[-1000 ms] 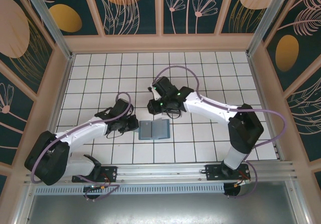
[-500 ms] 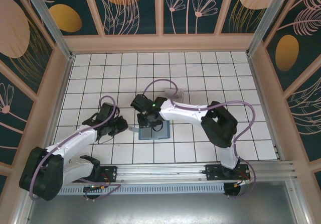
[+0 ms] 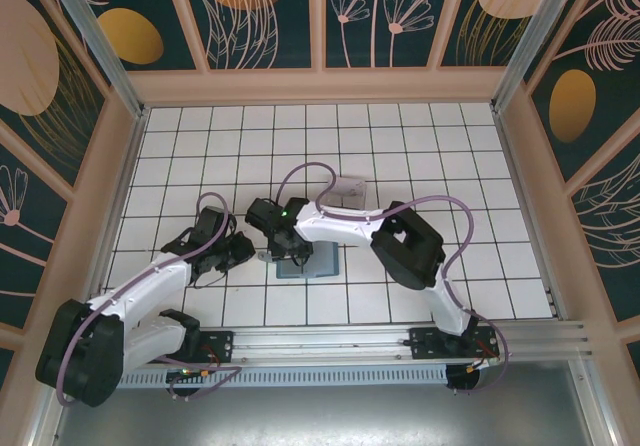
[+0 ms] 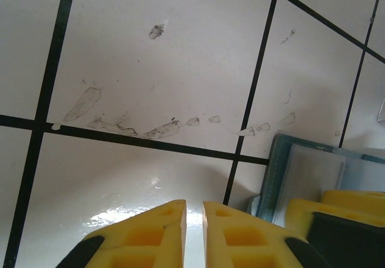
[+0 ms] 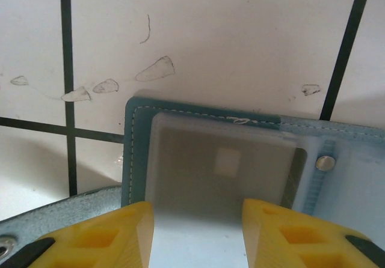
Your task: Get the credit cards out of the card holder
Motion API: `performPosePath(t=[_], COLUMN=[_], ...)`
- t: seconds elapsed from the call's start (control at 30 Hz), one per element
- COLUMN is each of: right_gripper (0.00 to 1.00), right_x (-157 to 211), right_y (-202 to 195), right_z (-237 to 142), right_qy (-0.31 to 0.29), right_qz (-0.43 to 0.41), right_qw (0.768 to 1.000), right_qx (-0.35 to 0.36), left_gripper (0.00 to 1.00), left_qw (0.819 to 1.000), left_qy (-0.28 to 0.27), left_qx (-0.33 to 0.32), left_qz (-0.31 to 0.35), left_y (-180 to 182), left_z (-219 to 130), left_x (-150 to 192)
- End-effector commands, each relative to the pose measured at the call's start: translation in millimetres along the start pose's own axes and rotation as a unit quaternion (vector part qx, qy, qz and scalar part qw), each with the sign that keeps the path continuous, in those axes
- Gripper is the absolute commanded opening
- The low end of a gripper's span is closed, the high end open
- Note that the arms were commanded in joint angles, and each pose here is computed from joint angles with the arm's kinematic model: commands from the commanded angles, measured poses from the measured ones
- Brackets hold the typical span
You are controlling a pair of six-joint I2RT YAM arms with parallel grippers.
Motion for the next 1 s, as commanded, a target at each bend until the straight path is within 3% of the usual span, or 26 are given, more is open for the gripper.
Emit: performPosePath(t=[0.0,0.3,0.67,0.97], right_gripper=[0.44,0.41,0.12,0.10], right_x=[2,7,5,-4], right_y=[-5,-11,-1,11], right_z=[5,20,8,-16], right_qy=[-0.010,-0.001,-0.005,-0.024], right_qz=[0.007,-0.003,-0.012,-0.018], right_qw=[0.999,0.998,0.999,0.999], right_qx=[0.040,0.070,0.036,-0.029], left_gripper=[0.17,0.17,0.17,0.16], left_qw=[1.000,1.000,1.000,0.998], left_qy=[-0.001,-0.005,-0.008,-0.020], left_qx=[0.006,0.010,0.024,0.050], left_qz=[0.002,0.004,0.011,0.027], left_y=[0,-1,-9,-20], left_z=[-2,-5,-9,-16], left_x=[1,0,-6,-16])
Point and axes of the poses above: each hand's point on the last joint's axis, 136 mm out from that joint toward the fingers, its own z axis out along the fingers, its own y axis along the line the jaws close on, x = y × z, the point moved 7 cm from there along -z, back along the fingers, and after that the axes turned 13 degrees about z, right-handed, at the moved point
